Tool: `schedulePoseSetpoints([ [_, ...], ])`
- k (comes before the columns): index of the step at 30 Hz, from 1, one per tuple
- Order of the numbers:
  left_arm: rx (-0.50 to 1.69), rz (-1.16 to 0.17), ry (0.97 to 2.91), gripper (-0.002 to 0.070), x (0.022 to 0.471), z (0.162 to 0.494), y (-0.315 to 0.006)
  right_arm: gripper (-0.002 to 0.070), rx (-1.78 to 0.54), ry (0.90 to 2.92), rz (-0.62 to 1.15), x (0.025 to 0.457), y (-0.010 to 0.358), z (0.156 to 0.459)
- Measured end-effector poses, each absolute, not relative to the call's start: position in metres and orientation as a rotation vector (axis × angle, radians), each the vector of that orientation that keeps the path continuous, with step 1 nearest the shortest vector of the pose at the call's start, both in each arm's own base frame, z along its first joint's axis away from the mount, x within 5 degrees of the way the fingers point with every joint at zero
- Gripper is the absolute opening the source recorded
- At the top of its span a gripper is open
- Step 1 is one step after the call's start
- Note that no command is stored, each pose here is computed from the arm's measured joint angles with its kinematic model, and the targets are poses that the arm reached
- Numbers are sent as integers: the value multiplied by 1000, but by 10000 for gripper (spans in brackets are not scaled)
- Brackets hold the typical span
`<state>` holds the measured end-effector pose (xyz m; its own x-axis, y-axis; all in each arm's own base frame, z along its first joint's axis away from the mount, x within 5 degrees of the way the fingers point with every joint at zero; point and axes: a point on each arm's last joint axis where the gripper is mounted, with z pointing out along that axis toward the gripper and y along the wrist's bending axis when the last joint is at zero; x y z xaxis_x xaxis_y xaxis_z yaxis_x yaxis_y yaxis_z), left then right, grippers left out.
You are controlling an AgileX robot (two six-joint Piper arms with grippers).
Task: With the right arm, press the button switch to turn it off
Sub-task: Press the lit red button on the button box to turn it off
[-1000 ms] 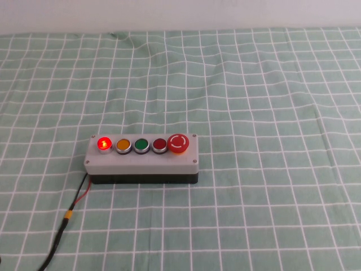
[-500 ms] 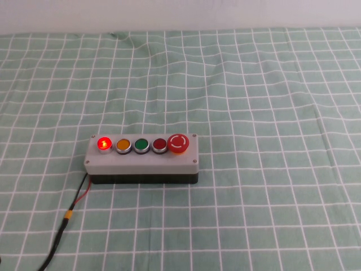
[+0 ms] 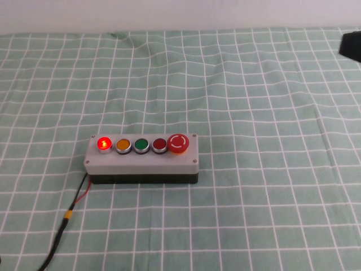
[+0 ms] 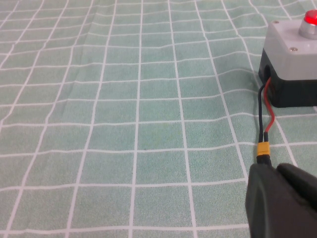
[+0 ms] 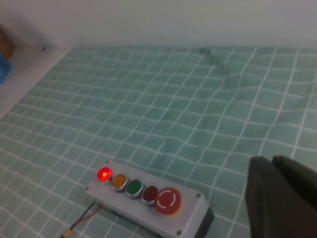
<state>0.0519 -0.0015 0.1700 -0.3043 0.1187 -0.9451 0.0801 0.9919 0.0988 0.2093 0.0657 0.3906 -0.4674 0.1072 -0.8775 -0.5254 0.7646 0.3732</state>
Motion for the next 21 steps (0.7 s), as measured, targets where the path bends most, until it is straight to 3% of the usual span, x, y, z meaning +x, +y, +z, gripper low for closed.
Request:
schedulePoseSetpoints([
  [7,144,38,1882,-4,52,170,-2,-12,-460,2016,825,263,117,359],
  [21,144,38,1882,-4,52,170,-2,-12,-930,1912,846,320,301,342],
])
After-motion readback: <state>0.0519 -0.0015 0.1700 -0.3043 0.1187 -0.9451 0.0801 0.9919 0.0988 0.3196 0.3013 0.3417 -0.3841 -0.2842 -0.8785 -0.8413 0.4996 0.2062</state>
